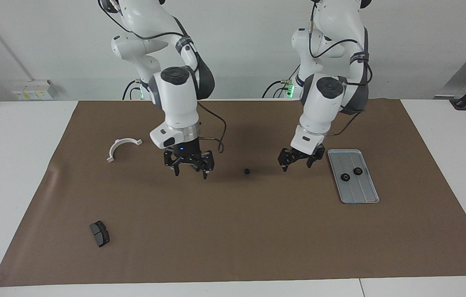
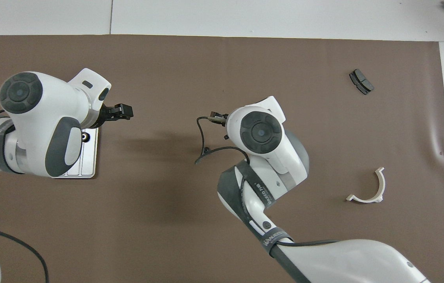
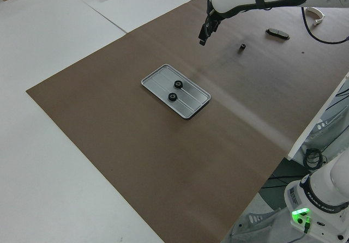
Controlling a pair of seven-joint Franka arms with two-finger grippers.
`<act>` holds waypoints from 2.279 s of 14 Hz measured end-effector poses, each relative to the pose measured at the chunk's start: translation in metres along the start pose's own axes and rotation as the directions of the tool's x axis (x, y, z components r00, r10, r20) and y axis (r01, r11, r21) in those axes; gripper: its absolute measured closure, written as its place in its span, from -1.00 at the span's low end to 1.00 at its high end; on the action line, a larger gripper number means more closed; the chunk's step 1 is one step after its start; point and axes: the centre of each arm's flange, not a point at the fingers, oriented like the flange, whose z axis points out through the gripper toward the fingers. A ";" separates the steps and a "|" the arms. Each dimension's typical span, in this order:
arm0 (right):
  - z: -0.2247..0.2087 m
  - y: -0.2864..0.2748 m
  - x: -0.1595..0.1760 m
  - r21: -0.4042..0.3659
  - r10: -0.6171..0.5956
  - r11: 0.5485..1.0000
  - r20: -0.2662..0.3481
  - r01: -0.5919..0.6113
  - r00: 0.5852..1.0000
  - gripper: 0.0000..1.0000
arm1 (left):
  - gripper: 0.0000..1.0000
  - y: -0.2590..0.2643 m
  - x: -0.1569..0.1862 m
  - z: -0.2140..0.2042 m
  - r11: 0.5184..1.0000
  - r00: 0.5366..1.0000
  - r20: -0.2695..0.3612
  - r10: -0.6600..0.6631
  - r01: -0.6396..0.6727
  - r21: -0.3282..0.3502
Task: Pick bearing gear from pile to tray
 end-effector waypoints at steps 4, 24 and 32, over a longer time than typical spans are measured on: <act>-0.041 0.075 0.019 -0.044 -0.044 0.998 0.047 0.046 0.998 -1.00 | -1.00 0.076 -0.033 0.046 1.000 0.999 0.038 0.001 -0.002 0.027; -0.183 0.231 0.006 -0.047 -0.051 0.997 0.257 0.065 0.965 -1.00 | 0.03 0.114 -0.075 0.107 0.997 0.996 0.071 0.051 -0.055 0.055; -0.188 0.221 0.001 -0.035 -0.063 0.997 0.280 0.076 0.958 -1.00 | 0.67 0.113 -0.074 0.105 0.997 0.997 0.066 0.050 -0.054 0.056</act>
